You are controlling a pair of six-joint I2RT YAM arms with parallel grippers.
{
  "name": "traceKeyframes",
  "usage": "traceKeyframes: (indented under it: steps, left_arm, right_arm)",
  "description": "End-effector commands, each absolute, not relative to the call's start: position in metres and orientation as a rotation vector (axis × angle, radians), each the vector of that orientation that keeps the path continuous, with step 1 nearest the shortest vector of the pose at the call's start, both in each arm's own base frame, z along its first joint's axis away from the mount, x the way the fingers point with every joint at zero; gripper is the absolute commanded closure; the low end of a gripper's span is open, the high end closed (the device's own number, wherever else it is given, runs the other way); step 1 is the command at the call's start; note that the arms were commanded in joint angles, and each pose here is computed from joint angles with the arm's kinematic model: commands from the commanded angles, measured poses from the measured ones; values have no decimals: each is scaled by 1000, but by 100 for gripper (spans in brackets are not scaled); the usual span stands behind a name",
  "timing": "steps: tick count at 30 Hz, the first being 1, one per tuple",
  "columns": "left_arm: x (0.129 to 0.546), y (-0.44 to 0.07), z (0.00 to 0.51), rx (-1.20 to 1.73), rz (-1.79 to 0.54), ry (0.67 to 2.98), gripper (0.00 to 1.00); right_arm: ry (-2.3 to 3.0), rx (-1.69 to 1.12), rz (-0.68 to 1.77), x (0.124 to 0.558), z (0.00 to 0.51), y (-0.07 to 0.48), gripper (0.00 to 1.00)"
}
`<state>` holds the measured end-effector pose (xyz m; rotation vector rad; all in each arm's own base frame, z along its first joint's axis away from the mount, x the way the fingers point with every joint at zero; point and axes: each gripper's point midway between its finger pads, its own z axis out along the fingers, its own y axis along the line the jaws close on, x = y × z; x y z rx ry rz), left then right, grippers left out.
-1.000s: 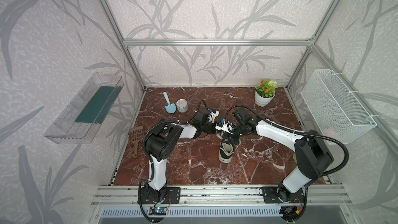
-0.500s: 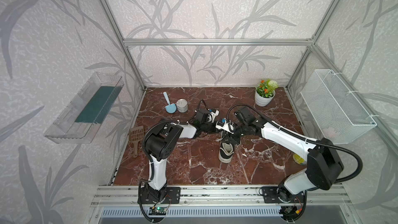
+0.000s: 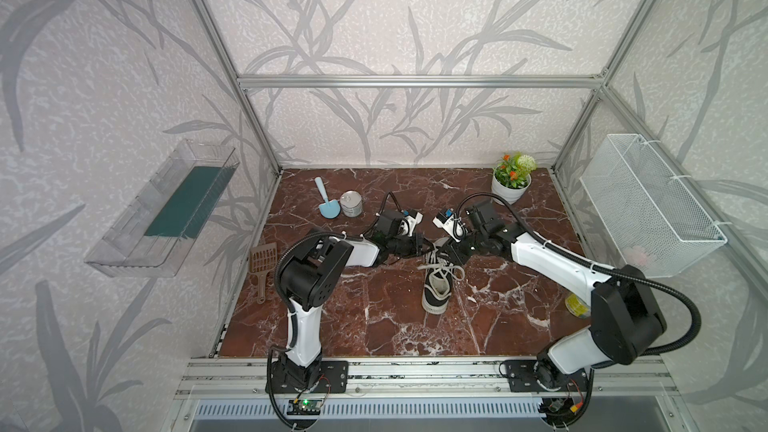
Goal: Tie the shoes
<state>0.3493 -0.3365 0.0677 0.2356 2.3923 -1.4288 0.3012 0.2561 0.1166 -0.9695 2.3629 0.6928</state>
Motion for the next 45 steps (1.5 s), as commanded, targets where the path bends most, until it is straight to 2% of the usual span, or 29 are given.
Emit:
traceKeyframes:
  steps: [1,13,21,27,36,45]
  left_arm:
    - [354,-341,80,251,-1457,2349,94]
    - [351,-341,82,256,-1455,2348,92]
    - [351,-337,89,272,-1437,2335,82]
    - [354,-328,98,291,-1403,2314,71]
    - [349,-303,108,384,-1284,2283,60]
    - [316,-286,108,663,-1170,2207,57]
  right_arm:
    - [2438,-892,709,309,107,259,60]
    - [2540,-832,700,326,81,267,64]
    - [2525,-788,705,324,85,265,90]
    - [2490,-755,704,323,99,261,100]
    - [2488,-698,698,319,100,256,100]
    - [2492,-686,680,315,102,250,100]
